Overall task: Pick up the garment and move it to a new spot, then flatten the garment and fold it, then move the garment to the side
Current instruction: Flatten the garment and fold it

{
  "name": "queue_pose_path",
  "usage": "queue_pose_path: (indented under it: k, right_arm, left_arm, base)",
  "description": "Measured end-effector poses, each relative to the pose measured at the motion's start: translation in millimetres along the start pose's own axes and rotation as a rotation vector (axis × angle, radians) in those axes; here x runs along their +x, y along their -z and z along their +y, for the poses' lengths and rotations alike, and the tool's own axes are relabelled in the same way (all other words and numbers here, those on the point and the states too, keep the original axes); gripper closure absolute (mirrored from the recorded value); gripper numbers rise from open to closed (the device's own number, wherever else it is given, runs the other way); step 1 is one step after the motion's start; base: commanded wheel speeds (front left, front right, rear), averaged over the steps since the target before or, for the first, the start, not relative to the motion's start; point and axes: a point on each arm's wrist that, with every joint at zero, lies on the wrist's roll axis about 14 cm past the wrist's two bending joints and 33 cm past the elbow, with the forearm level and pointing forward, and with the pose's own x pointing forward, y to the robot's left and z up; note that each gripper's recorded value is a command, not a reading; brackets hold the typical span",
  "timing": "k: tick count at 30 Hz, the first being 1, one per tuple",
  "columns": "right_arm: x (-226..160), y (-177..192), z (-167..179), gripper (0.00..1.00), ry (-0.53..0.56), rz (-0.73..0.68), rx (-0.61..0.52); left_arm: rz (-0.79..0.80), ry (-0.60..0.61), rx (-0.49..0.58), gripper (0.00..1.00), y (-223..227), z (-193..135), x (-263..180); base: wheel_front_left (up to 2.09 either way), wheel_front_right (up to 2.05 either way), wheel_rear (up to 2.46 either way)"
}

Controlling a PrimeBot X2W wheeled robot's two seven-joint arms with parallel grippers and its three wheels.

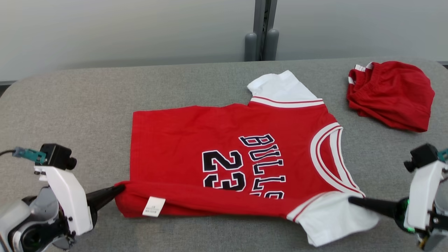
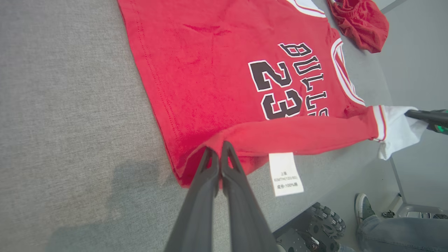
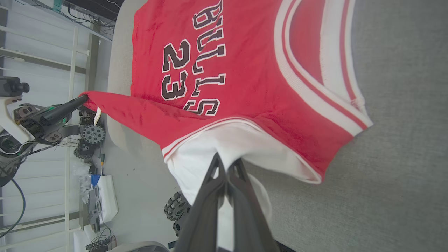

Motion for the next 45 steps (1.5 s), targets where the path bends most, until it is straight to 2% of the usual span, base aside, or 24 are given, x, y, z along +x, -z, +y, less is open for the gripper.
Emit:
queue_pose_path:
  k: [6, 14, 25, 28, 29, 30, 31, 32, 33, 38, 45]
  right_arm:
    - [17.6, -34.6, -6.0, 1.00, 0.017, 0.035, 0.011]
    - [46.0, -63.2, -23.1, 1.00, 0.065, 0.084, 0.050]
    - [64.1, -75.6, -23.1, 1.00, 0.086, 0.107, 0.045]
    - [66.4, -76.6, -22.7, 0.81, 0.088, 0.106, 0.040]
    - [66.7, -78.2, -22.1, 0.65, 0.089, 0.102, 0.038]
    - [66.8, -80.1, -21.8, 0.58, 0.090, 0.098, 0.036]
    - [66.8, -81.4, -22.1, 0.51, 0.091, 0.089, 0.037]
    - [67.0, -81.7, -22.3, 0.22, 0.091, 0.085, 0.038]
    - [67.5, -82.8, -21.6, 0.00, 0.090, 0.076, 0.037]
    - [65.1, -94.9, -11.3, 0.00, 0.065, 0.009, 0.036]
    - [48.1, -123.6, 11.4, 0.00, 0.000, -0.175, 0.042]
  left_arm:
    - [0.050, -0.032, -0.035, 1.00, -17.2, 18.9, 19.0]
    - [0.127, -0.077, -0.090, 1.00, -22.9, 44.5, 43.3]
    - [0.168, -0.098, -0.134, 1.00, -20.9, 52.7, 59.1]
    - [0.169, -0.097, -0.138, 1.00, -21.1, 52.2, 62.6]
    - [0.170, -0.091, -0.136, 1.00, -21.3, 50.2, 64.1]
    - [0.171, -0.086, -0.133, 1.00, -21.3, 48.5, 65.7]
    - [0.172, -0.083, -0.132, 0.96, -21.4, 47.2, 66.8]
    - [0.170, -0.081, -0.132, 0.72, -22.2, 46.7, 67.3]
    - [0.158, -0.083, -0.130, 0.00, -24.6, 47.2, 67.4]
    - [0.094, -0.083, -0.123, 0.00, -38.4, 45.1, 64.3]
    - [-0.009, -0.076, -0.092, 0.00, -58.9, 37.7, 51.7]
  base:
    - [0.00, 0.00, 0.00]
    - [0.00, 0.00, 0.00]
    - [0.00, 0.00, 0.00]
    - [0.00, 0.00, 0.00]
    - [0.00, 0.00, 0.00]
    - [0.00, 0.00, 0.00]
    - [0.00, 0.00, 0.00]
    - [0.00, 0.00, 0.00]
    - [0.00, 0.00, 0.00]
    - [0.00, 0.00, 0.00]
    - [0.00, 0.00, 0.00]
